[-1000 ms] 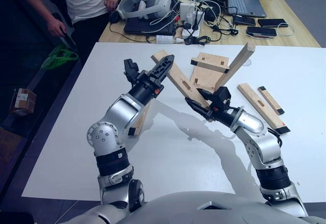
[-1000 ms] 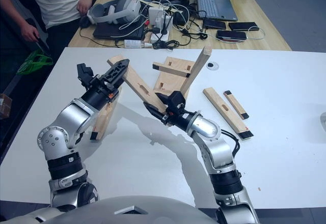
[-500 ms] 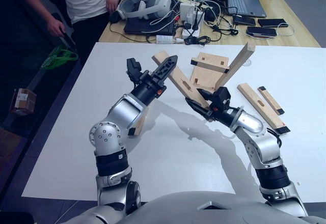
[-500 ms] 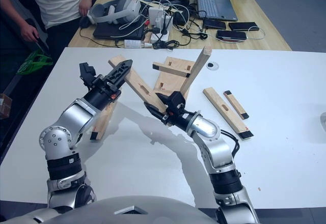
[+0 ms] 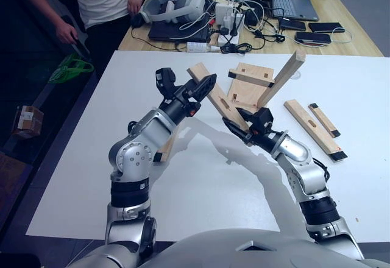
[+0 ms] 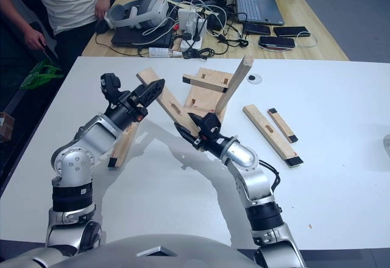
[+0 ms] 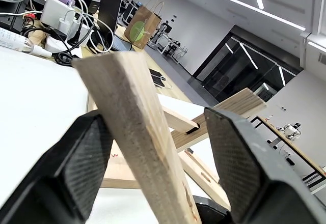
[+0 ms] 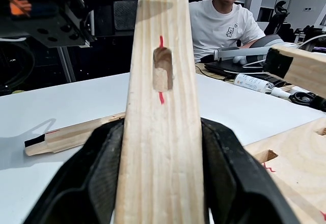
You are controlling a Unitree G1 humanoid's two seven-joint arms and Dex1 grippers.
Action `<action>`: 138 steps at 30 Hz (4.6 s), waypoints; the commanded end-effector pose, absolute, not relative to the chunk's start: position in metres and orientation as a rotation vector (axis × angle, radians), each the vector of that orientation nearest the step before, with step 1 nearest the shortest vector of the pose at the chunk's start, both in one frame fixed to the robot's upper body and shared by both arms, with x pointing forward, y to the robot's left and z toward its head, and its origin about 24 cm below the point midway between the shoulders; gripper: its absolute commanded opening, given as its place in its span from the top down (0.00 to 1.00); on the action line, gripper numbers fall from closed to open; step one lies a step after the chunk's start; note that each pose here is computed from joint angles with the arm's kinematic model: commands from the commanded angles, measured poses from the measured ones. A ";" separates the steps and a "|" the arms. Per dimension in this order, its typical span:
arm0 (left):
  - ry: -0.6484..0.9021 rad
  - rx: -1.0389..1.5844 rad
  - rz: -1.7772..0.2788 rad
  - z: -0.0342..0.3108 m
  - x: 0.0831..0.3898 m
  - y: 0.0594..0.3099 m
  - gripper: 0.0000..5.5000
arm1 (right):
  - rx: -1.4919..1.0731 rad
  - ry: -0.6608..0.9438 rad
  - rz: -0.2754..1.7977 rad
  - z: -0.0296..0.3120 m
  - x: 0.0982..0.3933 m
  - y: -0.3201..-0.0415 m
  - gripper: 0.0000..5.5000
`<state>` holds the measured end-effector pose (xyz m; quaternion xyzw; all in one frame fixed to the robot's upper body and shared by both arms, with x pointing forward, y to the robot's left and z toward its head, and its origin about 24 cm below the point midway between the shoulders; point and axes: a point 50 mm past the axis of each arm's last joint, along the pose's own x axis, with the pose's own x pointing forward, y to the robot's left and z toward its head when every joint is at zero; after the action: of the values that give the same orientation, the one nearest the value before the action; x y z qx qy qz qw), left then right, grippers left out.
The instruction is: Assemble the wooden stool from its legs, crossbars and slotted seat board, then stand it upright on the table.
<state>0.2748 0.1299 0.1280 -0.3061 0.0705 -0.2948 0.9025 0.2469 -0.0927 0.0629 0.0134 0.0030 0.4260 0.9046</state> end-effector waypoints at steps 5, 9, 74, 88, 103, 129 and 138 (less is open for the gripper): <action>0.176 -0.490 -0.489 0.122 0.281 0.152 0.46 | -0.012 0.023 0.812 0.058 0.250 -0.107 0.63; -0.004 -0.215 -0.251 0.142 0.299 0.186 0.46 | -0.036 0.059 0.773 0.053 0.248 -0.124 0.63; -0.080 0.423 0.183 0.106 0.312 0.250 0.43 | -0.069 0.138 0.828 0.038 0.229 -0.126 0.63; 0.155 -0.073 0.481 0.099 0.358 0.328 0.41 | -0.073 0.130 0.843 0.040 0.234 -0.124 0.77; -0.125 0.244 0.017 0.083 0.181 0.202 0.41 | 0.070 -0.103 0.076 0.088 0.195 -0.202 0.97; -0.064 0.167 -0.113 0.090 0.220 0.134 0.41 | 0.022 -0.005 0.327 0.060 0.192 -0.151 0.70; -0.026 0.173 -0.168 0.077 0.214 0.132 0.23 | 0.014 0.178 0.476 0.031 0.188 -0.146 0.43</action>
<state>0.2135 0.1325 0.0824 0.0819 -0.0283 -0.0837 0.9927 0.1871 -0.1461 0.0369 0.0113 0.0673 0.2206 0.9730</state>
